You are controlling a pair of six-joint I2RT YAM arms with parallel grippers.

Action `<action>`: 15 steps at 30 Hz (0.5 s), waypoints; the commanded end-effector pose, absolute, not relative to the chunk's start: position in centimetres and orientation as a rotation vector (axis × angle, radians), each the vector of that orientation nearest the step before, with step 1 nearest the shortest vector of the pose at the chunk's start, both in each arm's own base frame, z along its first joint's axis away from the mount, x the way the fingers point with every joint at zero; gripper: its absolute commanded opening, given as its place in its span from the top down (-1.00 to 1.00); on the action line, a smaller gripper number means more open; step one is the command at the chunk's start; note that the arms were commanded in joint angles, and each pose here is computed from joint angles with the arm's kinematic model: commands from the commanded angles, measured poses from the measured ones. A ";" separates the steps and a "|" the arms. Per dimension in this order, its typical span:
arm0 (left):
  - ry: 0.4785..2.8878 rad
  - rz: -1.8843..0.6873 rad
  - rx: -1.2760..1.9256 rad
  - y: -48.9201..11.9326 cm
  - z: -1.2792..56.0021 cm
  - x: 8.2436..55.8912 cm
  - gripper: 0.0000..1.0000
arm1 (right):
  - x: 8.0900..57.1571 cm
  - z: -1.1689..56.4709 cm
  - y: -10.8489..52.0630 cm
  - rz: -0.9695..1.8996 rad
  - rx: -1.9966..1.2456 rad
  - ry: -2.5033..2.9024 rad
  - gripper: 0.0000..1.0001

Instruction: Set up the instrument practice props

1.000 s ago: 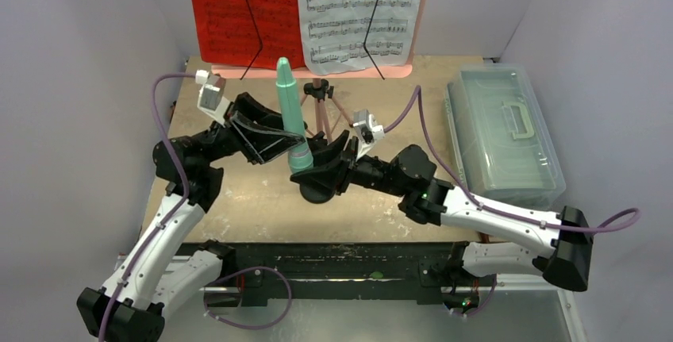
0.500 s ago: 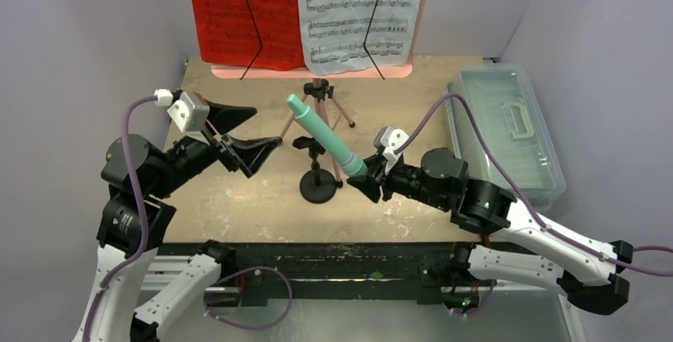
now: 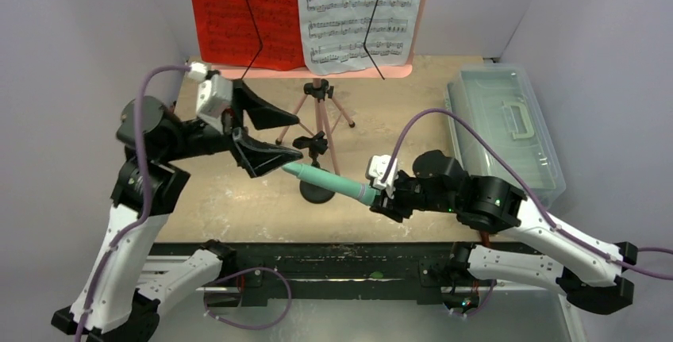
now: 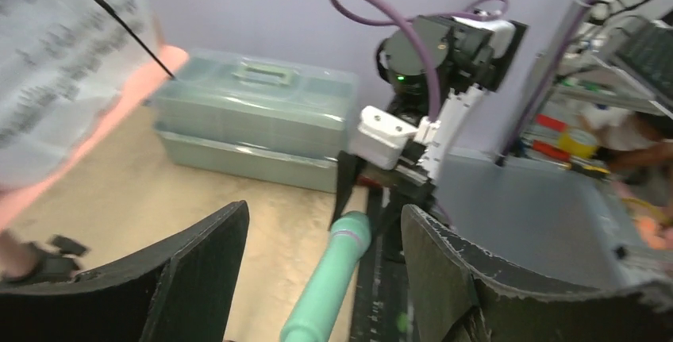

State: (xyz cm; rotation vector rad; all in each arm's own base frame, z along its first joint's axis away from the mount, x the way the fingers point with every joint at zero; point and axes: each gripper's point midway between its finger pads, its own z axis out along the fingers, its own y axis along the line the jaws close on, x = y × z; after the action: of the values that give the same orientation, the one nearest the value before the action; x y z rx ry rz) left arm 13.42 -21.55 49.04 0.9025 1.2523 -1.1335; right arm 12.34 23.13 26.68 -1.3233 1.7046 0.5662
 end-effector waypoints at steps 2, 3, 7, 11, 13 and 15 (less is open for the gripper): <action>1.395 -1.410 1.075 -24.9 43.9 12.5 -0.38 | 10.6 25.2 22.2 0.583 -1.448 1.766 1.00; 1.449 -1.407 1.090 -25.5 42.5 12.6 -0.37 | 10.7 25.2 22.0 0.577 -1.448 1.761 1.00; 1.667 -1.324 1.208 -28.8 36.5 11.9 -0.37 | 10.6 25.7 21.8 0.575 -1.450 1.732 1.00; 1.789 -1.215 1.405 -31.9 31.4 9.3 -0.42 | 10.3 26.2 22.0 0.593 -1.471 1.705 1.00; 1.834 -1.167 1.454 -32.1 29.8 9.2 -0.43 | 10.3 26.2 21.9 0.587 -1.476 1.705 1.00; 1.843 -1.129 1.490 -32.0 29.0 9.5 -0.44 | 10.3 26.3 21.7 0.583 -1.480 1.700 1.00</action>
State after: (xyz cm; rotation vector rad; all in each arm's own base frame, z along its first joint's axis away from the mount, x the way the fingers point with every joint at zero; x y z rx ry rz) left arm 8.20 -33.22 30.08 1.4340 1.8250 -1.3188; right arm 10.36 21.29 23.91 -1.4853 1.7885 0.5526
